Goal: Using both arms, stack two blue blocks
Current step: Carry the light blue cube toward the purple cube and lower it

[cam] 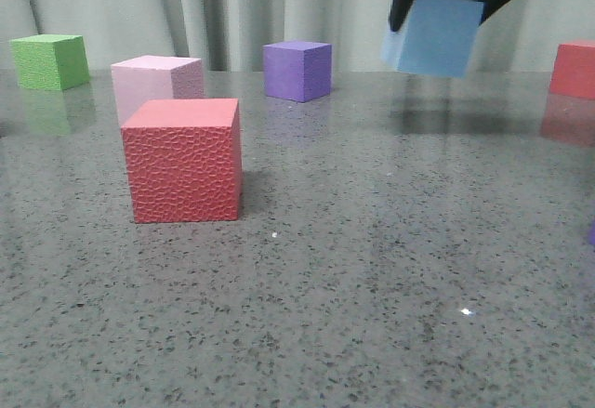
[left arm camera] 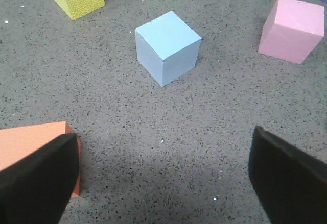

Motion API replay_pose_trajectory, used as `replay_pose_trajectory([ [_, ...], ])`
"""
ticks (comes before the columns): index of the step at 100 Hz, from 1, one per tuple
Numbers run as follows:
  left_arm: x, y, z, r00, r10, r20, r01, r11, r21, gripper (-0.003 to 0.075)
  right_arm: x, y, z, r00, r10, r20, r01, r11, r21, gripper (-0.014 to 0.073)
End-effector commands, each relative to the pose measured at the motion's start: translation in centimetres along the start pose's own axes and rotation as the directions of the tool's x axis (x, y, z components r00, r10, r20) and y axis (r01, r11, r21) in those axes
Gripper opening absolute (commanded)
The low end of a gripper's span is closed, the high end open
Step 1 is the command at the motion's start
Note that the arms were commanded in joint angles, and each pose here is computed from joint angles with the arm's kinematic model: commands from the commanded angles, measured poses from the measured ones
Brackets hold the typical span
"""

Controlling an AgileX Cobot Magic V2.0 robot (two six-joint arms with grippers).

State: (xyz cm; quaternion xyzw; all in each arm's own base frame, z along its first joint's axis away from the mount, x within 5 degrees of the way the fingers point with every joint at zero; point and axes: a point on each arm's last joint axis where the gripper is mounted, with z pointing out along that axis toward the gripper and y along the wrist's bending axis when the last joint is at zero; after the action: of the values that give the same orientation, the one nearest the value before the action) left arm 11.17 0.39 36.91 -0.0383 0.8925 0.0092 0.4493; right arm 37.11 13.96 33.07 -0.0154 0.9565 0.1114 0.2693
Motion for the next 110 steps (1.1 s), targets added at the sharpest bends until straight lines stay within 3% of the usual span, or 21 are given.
replay_pose_trajectory([
  [1,-1.3,0.0,-0.5,0.996,-0.002,0.084,0.002,1.000,0.005,0.0640,-1.3,1.5,-2.0,0.995,0.015,0.102,-0.010,0.999,-0.050,0.0372],
  [29,-1.3,0.0,-0.5,0.996,-0.002,0.084,0.002,1.000,0.005,0.0640,-1.3,3.4,0.8,0.997,0.069,0.037,-0.067,0.996,-0.059,0.0372],
  [86,-1.3,0.0,-0.5,0.996,-0.002,0.084,0.002,1.000,0.005,0.0640,-0.9,3.5,2.5,0.997,0.075,-0.010,-0.076,0.996,-0.051,0.0374],
  [110,-1.3,0.0,-0.5,0.996,-0.002,0.084,0.002,1.000,0.005,0.0640,-0.9,3.5,2.5,0.997,0.076,-0.013,-0.077,0.995,-0.057,0.0519],
])
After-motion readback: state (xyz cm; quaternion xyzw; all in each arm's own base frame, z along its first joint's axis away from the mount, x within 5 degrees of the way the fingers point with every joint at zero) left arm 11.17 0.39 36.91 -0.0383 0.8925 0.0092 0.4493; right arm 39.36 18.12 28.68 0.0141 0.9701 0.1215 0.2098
